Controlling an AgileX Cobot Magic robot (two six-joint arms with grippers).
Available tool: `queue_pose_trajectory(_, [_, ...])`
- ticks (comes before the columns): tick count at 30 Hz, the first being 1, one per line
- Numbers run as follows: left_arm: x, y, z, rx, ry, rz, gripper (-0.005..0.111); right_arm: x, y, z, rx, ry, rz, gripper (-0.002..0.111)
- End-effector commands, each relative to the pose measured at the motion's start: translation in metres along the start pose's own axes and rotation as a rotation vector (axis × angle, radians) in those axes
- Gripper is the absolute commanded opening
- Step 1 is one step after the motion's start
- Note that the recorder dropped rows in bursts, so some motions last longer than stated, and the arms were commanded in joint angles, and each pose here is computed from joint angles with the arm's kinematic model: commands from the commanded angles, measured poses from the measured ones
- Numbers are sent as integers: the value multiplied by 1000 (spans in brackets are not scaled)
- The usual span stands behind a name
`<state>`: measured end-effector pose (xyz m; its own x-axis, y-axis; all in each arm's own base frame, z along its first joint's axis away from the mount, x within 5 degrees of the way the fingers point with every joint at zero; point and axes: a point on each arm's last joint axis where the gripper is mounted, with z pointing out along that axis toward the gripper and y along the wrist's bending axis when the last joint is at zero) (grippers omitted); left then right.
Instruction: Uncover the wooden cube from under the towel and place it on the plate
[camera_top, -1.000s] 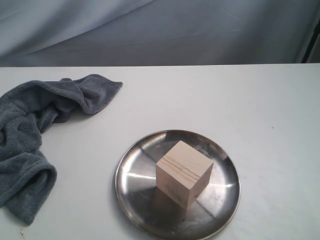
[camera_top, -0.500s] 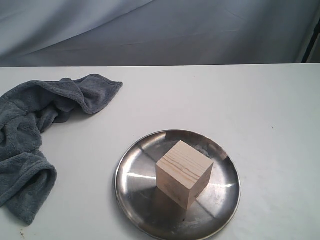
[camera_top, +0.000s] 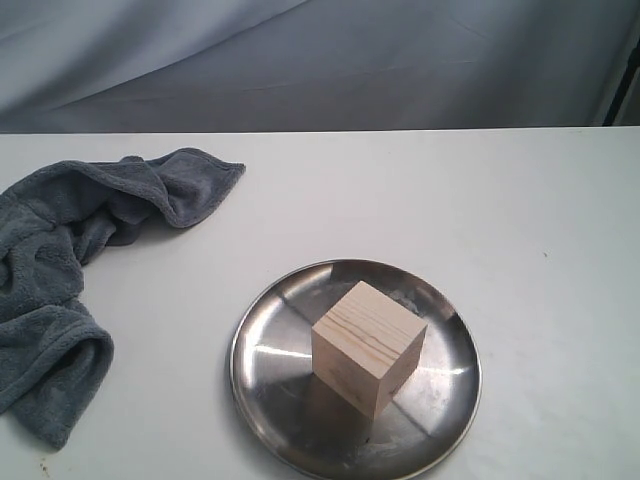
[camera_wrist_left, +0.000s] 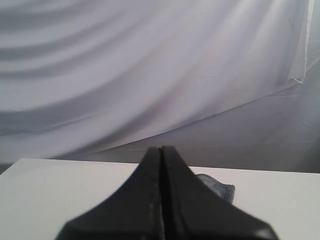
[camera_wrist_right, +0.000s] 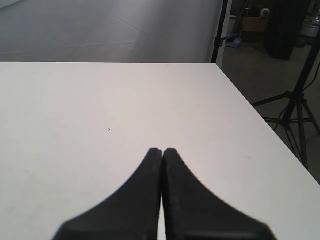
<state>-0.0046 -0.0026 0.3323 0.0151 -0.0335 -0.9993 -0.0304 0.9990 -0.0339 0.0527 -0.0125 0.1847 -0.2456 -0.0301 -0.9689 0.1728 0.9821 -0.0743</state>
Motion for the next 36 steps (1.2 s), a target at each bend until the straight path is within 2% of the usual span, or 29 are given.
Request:
queue_pose_trajectory(1, [2,-1,0,6,9,-3,0,1,0,0,0,-1,2,0])
queue_pose_trajectory(7, [9,7,8,-74,-11,104,0,1,0,0,0,-1,2,0])
queue_pose_trajectory(21, [53,6,42,-43,-200,125,0,1,0,0,0,-1,2,0])
queue_pose_trajectory(36, [109,8,58,-31,-107,125,0,1,0,0,0,-1,2,0])
